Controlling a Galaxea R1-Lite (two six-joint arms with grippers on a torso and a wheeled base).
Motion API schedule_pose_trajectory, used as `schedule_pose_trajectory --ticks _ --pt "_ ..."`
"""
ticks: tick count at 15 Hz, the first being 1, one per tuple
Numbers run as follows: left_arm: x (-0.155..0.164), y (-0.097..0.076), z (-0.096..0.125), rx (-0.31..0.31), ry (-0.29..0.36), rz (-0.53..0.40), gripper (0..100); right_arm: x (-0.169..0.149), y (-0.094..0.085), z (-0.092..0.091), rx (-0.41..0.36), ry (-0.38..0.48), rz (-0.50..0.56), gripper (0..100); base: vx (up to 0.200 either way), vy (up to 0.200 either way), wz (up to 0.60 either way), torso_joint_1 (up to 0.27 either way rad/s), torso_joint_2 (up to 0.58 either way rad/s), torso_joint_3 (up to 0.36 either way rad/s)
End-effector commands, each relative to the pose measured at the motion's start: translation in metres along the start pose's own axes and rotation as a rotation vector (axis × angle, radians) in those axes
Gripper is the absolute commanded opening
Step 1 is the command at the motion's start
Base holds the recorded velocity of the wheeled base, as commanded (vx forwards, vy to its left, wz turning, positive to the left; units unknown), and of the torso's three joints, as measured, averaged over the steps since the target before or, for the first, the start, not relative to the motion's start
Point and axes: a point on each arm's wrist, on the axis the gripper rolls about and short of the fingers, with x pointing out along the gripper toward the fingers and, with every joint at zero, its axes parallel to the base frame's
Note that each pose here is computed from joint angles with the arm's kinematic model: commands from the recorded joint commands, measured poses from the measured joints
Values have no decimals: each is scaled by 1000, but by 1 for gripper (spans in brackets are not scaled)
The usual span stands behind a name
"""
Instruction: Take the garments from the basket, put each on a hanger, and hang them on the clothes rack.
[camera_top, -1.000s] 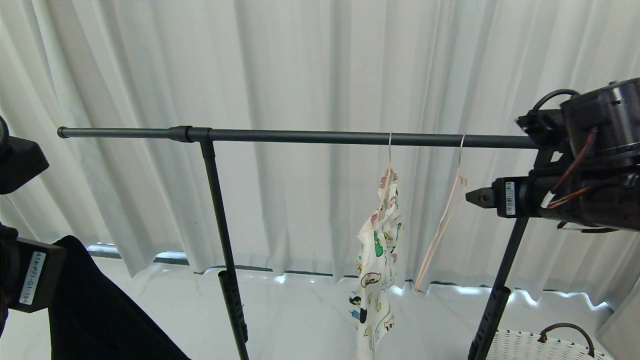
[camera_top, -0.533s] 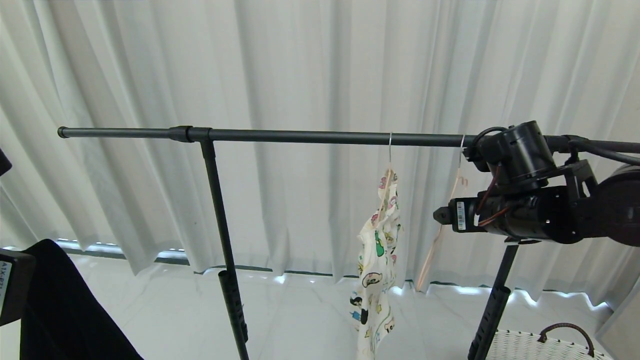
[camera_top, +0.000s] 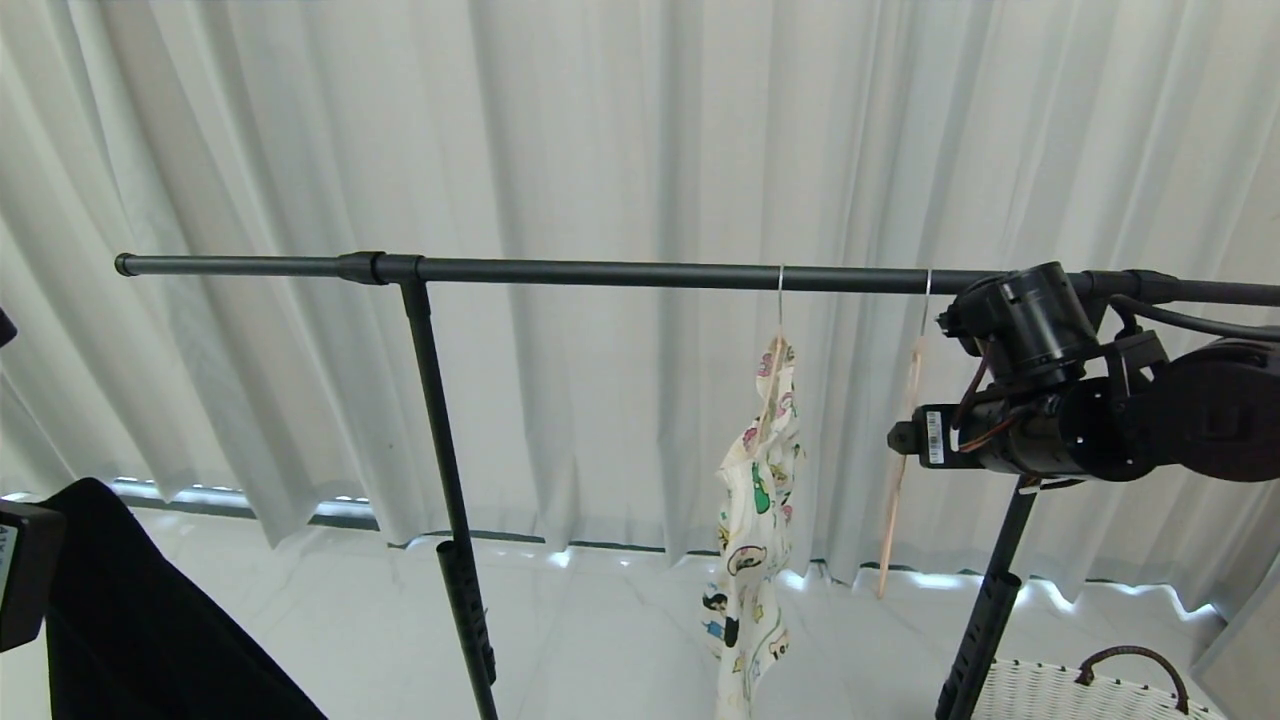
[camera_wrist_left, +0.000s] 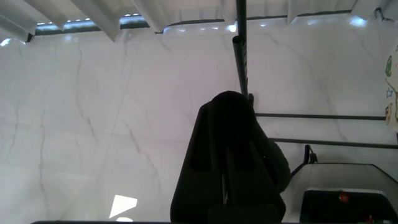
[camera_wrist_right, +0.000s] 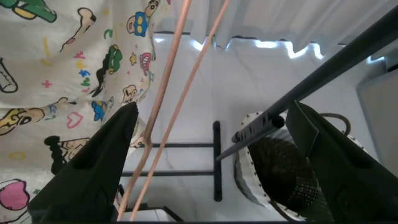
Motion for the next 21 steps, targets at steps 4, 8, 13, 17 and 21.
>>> schedule_pose_trajectory --ticks 4,8,13,17,21 --pt "0 0 -1 0 -1 1 0 -10 -7 4 17 -3 48 100 0 0 0 0 0 0" --pt "-3 1 -2 -3 -9 1 0 -6 -4 -3 1 36 87 100 0 0 0 0 0 0" --pt "-4 2 -2 -6 -15 1 0 20 -9 -15 7 112 87 100 0 0 0 0 0 0" --pt "-5 2 -2 -3 -18 0 0 43 -24 -13 39 129 130 100 0 0 0 0 0 0" --pt "-5 1 -2 34 -21 -7 0 53 -26 -10 39 113 182 100 0 0 0 0 0 0"
